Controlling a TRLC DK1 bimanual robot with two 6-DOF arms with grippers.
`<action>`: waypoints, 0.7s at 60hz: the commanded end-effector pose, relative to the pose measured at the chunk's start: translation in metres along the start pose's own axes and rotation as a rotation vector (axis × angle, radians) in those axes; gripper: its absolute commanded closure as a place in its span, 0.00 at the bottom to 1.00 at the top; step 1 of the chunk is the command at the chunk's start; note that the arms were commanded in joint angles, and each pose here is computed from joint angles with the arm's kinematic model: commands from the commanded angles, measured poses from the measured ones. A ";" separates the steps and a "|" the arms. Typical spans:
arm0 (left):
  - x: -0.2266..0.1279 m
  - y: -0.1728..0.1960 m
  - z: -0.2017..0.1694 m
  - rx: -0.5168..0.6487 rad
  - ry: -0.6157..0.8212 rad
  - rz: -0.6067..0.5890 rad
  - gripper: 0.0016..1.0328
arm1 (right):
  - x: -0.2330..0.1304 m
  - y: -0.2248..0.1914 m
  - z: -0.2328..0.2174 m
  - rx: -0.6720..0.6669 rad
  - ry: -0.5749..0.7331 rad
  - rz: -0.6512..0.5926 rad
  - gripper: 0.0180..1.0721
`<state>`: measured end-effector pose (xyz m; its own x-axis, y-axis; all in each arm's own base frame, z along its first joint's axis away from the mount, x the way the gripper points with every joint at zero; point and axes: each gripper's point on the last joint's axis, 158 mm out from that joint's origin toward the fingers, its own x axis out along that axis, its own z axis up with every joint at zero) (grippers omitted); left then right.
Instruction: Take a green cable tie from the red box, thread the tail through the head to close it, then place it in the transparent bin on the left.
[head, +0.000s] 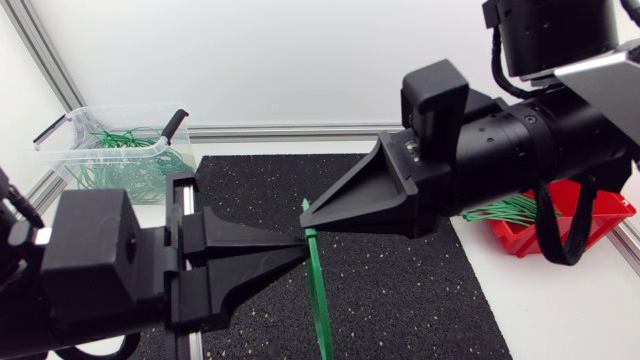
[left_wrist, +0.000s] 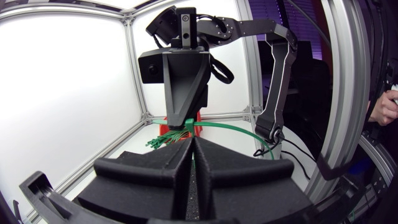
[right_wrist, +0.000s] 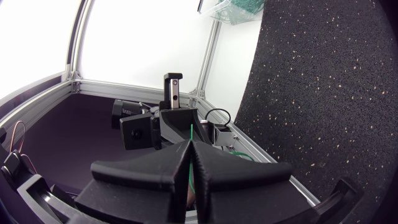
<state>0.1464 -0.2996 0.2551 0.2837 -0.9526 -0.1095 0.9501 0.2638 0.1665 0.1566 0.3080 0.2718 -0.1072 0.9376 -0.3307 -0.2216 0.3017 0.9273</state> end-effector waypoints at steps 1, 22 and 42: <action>-0.003 -0.010 0.020 0.041 -0.041 -0.023 0.96 | -0.006 0.012 0.008 -0.058 -0.046 -0.002 0.94; -0.004 -0.027 0.036 0.051 -0.049 -0.041 0.96 | 0.003 -0.018 0.039 0.005 -0.096 -0.069 0.94; 0.001 0.052 0.012 -0.055 0.050 0.183 0.96 | -0.002 -0.032 0.029 -0.088 -0.121 -0.121 0.23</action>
<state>0.1678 -0.2956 0.2655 0.3883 -0.9102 -0.1443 0.9167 0.3654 0.1615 0.1923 0.3070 0.2588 0.0200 0.9214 -0.3881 -0.2598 0.3796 0.8879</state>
